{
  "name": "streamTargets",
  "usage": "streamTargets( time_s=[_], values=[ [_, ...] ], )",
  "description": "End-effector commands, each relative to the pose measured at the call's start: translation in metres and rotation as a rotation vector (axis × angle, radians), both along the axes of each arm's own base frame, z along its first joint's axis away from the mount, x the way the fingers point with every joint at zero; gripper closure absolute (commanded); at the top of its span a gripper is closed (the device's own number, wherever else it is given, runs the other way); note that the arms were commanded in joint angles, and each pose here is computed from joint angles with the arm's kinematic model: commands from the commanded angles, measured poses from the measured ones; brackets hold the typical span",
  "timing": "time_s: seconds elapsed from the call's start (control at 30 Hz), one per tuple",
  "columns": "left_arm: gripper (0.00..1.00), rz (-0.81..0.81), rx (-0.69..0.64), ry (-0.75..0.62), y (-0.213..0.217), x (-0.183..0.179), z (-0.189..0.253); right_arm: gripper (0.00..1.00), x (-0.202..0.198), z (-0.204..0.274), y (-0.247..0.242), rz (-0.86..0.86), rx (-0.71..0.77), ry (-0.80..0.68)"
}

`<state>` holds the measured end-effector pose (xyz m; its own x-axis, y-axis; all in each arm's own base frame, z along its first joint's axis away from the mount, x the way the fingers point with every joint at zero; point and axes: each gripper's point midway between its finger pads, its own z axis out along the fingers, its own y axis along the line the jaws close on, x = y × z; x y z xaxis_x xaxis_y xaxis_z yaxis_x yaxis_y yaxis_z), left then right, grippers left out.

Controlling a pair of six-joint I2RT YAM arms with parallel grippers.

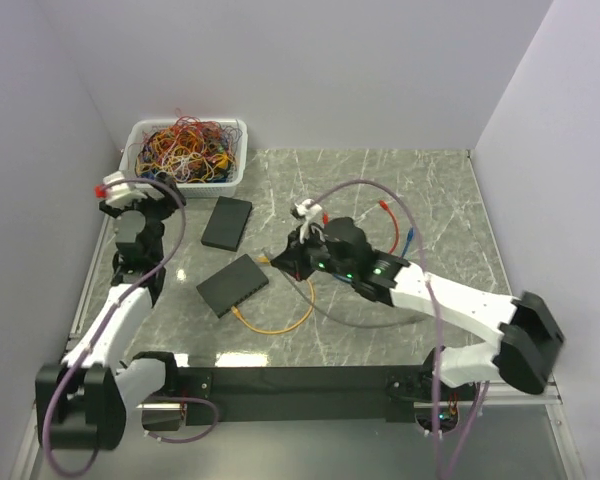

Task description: Insert the plug into the switch port

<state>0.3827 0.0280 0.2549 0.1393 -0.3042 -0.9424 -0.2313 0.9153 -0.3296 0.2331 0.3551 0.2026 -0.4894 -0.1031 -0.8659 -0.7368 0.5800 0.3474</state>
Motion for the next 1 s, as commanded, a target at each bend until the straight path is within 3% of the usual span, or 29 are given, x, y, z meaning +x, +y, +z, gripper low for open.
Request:
streamTargets(
  time_s=[0.0, 0.03, 0.1, 0.17, 0.5, 0.57, 0.67, 0.8, 0.97],
  values=[
    [0.01, -0.114, -0.292, 0.059, -0.030, -0.012, -0.010, 1.00, -0.053, 0.052, 0.016, 0.286, 0.203, -0.118],
    [0.01, -0.132, -0.331, 0.097, -0.034, -0.017, -0.023, 1.00, -0.061, 0.054, 0.015, 0.318, 0.214, -0.128],
    [0.01, -0.411, -0.301, 0.060, -0.078, -0.032, -0.009, 1.00, -0.080, 0.066, 0.013, 0.392, 0.246, -0.147],
    [0.01, -0.536, -0.309, 0.034, -0.099, -0.051, 0.003, 1.00, -0.092, 0.067, 0.010, 0.438, 0.264, -0.146],
    [0.01, -0.700, -0.355, 0.023, -0.140, -0.131, 0.007, 1.00, -0.115, 0.071, 0.005, 0.518, 0.330, -0.136],
    [0.01, -0.685, -0.356, 0.021, -0.141, -0.137, 0.011, 1.00, -0.112, 0.072, 0.006, 0.500, 0.336, -0.136],
    [0.02, -0.606, -0.377, 0.111, -0.135, -0.134, -0.003, 1.00, -0.080, 0.060, 0.008, 0.331, 0.277, -0.115],
    [0.01, -0.258, -0.423, 0.287, -0.088, -0.119, -0.054, 1.00, -0.041, 0.024, 0.015, 0.125, 0.158, -0.039],
    [0.01, -0.219, -0.397, 0.359, -0.089, -0.094, -0.084, 1.00, -0.034, -0.035, 0.022, 0.023, -0.067, 0.019]
  ],
)
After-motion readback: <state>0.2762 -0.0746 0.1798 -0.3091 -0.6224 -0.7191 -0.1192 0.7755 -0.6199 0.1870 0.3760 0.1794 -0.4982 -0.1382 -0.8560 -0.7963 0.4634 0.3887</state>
